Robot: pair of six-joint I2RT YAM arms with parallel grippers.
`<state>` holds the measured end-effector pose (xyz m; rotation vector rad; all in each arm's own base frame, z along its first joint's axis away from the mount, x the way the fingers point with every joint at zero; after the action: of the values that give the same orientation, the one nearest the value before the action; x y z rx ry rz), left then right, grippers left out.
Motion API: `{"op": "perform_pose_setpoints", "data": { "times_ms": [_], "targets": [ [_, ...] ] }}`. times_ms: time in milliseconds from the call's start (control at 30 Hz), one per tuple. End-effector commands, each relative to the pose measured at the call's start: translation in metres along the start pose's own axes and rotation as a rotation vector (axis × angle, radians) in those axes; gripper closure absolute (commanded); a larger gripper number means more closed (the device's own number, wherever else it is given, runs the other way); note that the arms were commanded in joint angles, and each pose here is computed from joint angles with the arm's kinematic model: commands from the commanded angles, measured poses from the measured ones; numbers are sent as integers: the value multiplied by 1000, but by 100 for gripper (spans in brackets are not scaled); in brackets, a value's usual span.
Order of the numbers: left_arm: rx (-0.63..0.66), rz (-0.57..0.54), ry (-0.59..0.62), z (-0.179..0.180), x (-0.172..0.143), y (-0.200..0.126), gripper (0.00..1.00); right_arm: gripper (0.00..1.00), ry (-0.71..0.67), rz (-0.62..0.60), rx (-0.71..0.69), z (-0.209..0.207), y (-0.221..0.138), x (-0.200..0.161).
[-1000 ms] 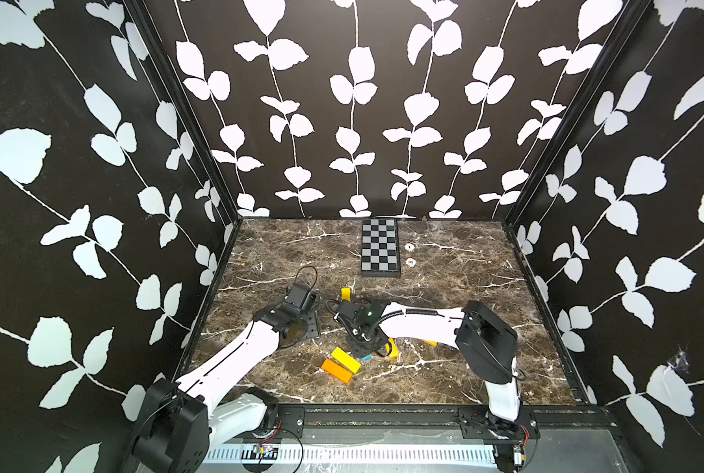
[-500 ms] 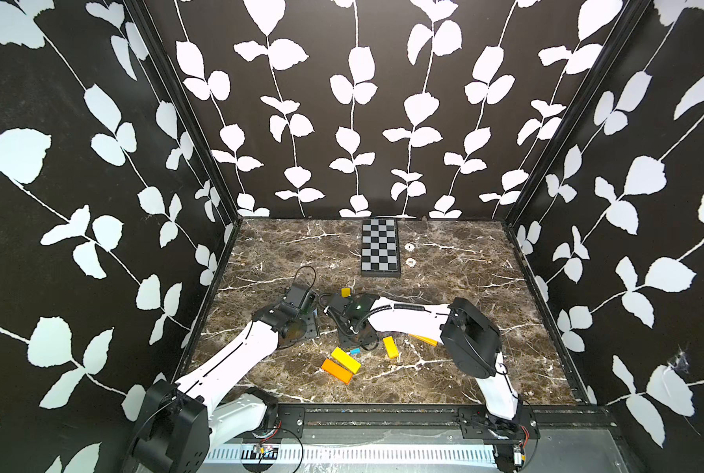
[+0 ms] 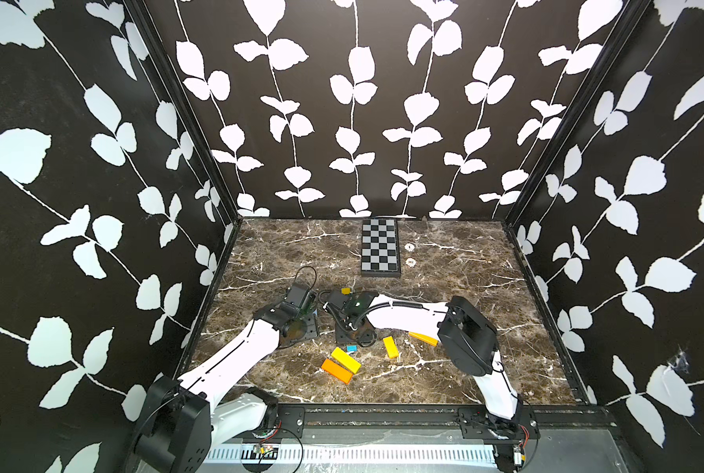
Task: Assemble the letter h with building blocks
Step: Assemble the building block at the center of the board.
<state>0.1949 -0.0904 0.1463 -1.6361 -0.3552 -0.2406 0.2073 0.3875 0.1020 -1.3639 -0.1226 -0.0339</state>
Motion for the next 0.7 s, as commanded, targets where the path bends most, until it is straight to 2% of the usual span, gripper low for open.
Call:
{"op": "perform_pose_setpoints", "data": {
  "times_ms": [0, 233, 467, 567, 667],
  "targets": [
    [2, 6, 12, 1, 1, -2, 36, 41, 51, 22, -50, -13, 17, -3],
    [3, -1, 15, 1, 2, -5, 36, 74, 58, 23, -57, -11, 20, -1],
    [-1, 3, 20, 1, 1, -4, 35, 89, 90, 24, -69, -15, 25, 0],
    [-3, 6, 22, 1, 0, -4, 35, 90, 92, 37, -63, -13, 28, 1],
    [-6, 4, 23, 1, 1, -5, 35, 75, 90, 40, -75, -13, 28, 2]
  ]
}}
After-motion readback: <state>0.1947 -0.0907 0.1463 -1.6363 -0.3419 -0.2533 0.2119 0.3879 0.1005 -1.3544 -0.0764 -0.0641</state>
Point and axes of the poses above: each gripper's point midway between its finger pads, its own y axis out along the fingers, its own z axis along the line the jaws close on, x = y × z, the point moved 8 cm from there along -y, back along the fingers, and after that the axes turned 5 degrees about y, right-handed, at the moved point
